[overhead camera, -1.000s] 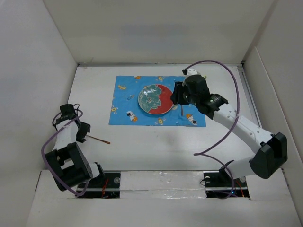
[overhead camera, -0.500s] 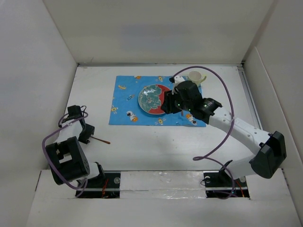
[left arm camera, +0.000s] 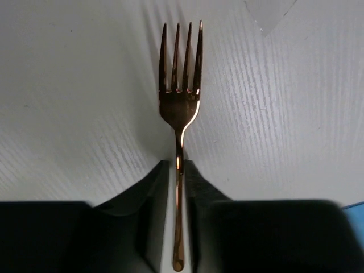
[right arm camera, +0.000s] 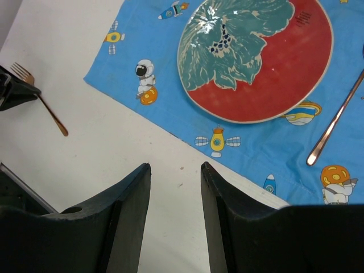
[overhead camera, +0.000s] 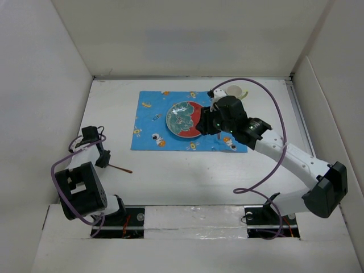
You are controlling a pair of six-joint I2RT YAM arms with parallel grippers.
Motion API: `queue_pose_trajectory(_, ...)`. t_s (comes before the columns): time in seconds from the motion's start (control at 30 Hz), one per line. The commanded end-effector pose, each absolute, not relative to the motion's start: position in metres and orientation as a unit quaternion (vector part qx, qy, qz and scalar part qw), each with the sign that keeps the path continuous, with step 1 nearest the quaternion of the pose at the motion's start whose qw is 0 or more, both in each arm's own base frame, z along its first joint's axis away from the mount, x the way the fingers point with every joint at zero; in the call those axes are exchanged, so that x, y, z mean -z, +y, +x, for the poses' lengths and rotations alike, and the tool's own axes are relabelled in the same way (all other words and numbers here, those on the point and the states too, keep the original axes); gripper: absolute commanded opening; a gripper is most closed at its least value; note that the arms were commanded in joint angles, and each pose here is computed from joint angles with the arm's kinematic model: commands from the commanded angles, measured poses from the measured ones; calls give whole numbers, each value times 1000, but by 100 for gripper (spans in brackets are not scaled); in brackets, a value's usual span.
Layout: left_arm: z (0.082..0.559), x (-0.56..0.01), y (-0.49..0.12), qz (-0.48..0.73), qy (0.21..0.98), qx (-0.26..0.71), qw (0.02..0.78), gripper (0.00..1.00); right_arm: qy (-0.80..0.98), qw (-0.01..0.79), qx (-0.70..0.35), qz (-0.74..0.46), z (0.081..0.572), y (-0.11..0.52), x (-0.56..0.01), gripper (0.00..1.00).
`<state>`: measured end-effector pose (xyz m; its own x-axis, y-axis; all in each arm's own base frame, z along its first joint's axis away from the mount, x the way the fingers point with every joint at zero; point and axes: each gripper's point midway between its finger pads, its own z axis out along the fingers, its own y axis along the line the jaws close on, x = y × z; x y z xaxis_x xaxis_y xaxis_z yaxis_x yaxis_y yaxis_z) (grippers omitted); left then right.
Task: Set the dinner table for one person
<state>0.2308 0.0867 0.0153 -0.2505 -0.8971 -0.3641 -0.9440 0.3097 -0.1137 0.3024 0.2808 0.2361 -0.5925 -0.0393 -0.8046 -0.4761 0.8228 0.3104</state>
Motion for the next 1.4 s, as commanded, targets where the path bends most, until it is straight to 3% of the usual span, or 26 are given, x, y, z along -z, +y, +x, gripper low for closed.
queue_pose_trajectory(0.0,215,7,78,-586,793,-69,152,5,837,456,-265,-145,307,274,-266,46)
queue_pose_trajectory(0.03,220,3,80,-580,796,-67,159,0,837,457,-265,-145,307,273,-269,46)
queue_pose_trajectory(0.13,240,-20,80,-559,806,-41,190,0,839,458,-260,-136,308,264,-272,46)
queue_pose_trajectory(0.27,297,-98,81,-482,823,16,300,0,845,454,-252,-127,308,252,-265,46)
queue_pose_trajectory(0.33,333,-142,62,-423,836,28,348,0,850,450,-246,-122,306,245,-261,46)
queue_pose_trajectory(0.4,350,-151,44,-365,866,-2,342,0,858,439,-238,-119,303,239,-252,46)
queue_pose_trajectory(0.43,374,-181,10,-312,875,10,371,0,860,439,-235,-115,304,234,-251,46)
queue_pose_trajectory(0.53,404,-178,-34,-222,909,-7,353,0,870,437,-207,-92,308,214,-242,46)
queue_pose_trajectory(0.57,420,-205,-62,-186,909,11,373,0,871,437,-206,-92,306,213,-243,46)
queue_pose_trajectory(0.6,433,-185,-75,-150,925,-1,348,0,875,432,-199,-86,305,206,-239,46)
queue_pose_trajectory(0.67,450,-201,-103,-106,932,-8,347,0,877,433,-193,-77,303,199,-240,46)
queue_pose_trajectory(0.7,461,-172,-111,-85,944,-32,317,0,880,430,-188,-68,303,193,-239,46)
queue_pose_trajectory(0.73,476,-191,-121,-62,939,-34,336,0,881,428,-188,-67,300,191,-237,46)
queue_pose_trajectory(0.9,488,-144,-156,6,950,-106,294,0,885,427,-178,-39,294,169,-235,46)
queue_pose_trajectory(1.37,477,-89,-118,6,961,-113,253,0,909,388,-153,-2,275,146,-199,46)
